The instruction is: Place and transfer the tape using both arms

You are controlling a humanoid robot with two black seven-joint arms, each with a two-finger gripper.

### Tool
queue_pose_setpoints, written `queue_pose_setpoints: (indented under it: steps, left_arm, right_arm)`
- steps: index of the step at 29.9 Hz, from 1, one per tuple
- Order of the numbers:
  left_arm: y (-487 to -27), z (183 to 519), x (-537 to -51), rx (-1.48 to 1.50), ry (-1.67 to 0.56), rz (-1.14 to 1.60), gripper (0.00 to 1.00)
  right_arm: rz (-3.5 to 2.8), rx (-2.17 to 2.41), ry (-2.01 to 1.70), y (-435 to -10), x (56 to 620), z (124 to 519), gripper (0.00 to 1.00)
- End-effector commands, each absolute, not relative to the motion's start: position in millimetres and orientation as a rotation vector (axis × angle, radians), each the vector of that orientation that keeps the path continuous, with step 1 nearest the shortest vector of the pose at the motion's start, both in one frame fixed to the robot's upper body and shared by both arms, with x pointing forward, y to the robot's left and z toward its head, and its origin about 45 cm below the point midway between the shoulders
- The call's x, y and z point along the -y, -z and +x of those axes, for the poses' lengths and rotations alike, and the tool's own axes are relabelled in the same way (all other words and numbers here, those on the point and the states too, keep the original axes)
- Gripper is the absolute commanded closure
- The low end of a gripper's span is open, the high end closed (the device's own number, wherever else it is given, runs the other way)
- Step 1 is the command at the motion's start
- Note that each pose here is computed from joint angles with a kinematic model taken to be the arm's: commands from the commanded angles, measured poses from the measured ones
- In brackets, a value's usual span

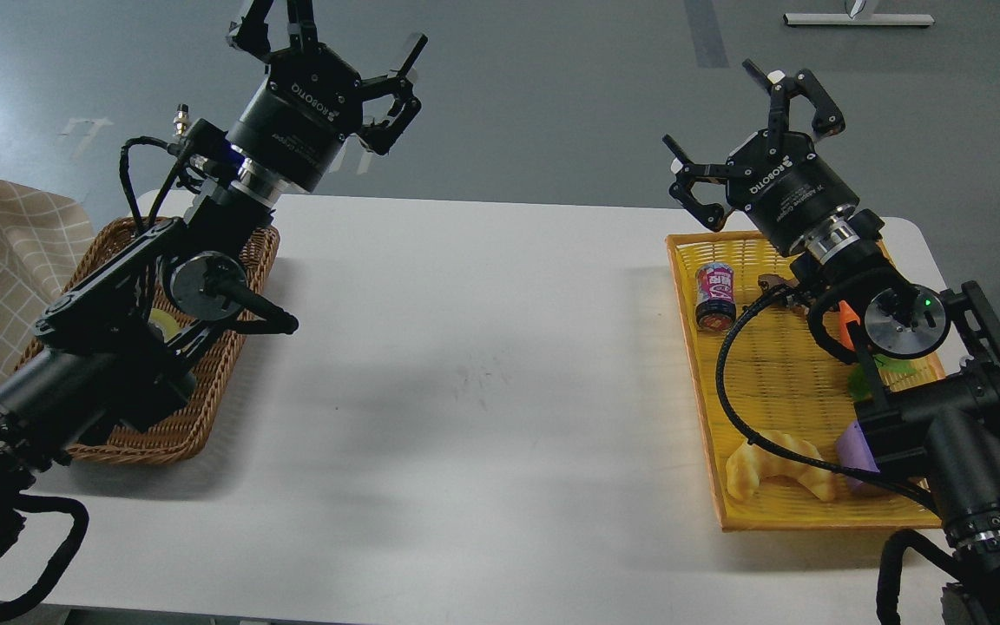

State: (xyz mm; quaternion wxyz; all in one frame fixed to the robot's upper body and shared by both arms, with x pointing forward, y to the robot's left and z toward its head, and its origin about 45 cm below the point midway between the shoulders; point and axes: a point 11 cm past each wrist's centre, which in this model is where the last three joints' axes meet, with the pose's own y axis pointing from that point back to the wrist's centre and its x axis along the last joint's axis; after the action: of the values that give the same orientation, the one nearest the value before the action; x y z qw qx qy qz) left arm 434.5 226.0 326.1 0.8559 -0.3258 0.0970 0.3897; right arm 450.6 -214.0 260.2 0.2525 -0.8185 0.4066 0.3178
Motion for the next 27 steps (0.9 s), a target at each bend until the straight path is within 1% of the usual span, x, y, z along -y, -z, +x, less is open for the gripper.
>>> queue_pose_setpoints:
  steps: [1,16,27]
  left_arm:
    - [-326,435,-226,-0.205,-0.82,-0.683,0.02]
    - [-322,434,-230,-0.216,-0.834,-0.69,0.02]
    - [-322,435,-231,-0.218,-0.836,-0.695,0.02]
  right_arm:
    - [-2.225,-1.092,-0.867,-261,209,450,0.0]
    - [-2.228,-1.072,-0.84,-271,208,451,0.0]
    - [-2.207,-1.078,-0.853,-267,212,450,0.0]
